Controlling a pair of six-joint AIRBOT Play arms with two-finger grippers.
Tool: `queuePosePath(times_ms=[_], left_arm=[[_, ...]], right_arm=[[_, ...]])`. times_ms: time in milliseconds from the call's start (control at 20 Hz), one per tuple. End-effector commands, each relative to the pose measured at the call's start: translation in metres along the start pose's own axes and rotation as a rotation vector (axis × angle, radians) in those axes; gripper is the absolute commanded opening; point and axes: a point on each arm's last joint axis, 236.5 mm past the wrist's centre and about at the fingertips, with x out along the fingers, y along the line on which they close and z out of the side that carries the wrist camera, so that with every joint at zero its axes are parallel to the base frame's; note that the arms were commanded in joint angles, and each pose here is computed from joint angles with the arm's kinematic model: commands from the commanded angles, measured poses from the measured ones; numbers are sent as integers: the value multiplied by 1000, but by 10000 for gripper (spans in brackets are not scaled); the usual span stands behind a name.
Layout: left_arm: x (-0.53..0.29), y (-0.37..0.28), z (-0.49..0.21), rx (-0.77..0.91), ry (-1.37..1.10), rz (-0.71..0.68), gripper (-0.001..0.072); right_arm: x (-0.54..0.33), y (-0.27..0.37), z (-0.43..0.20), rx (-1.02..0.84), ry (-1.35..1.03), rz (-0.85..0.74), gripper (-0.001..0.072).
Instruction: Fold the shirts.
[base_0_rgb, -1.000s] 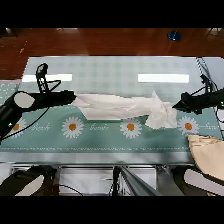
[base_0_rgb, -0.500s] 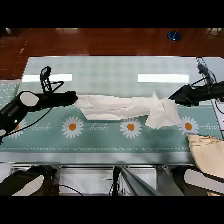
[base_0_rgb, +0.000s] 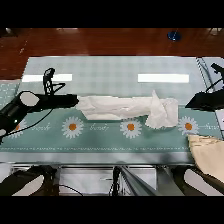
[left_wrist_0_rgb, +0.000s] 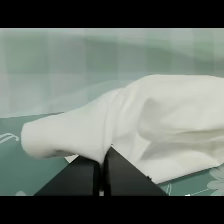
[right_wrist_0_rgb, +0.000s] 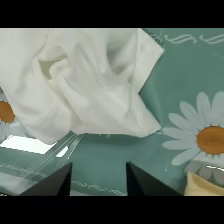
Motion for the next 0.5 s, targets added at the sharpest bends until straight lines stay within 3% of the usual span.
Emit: queuePosePath(times_ms=[0,100,250,450], left_arm=[[0,-1,-5,23,19,-4,28],[0,-1,-5,60,20,-5,28],[0,-1,-5,70,20,-5,28],[0,-1,-5,70,20,-5,28]], right_arm=[[14,17,-15,29,34,87,448],[35,25,-34,43,91,159,507],[64,40,-59,76,152,269,507],[96,38,-60,166,98,301,507]])
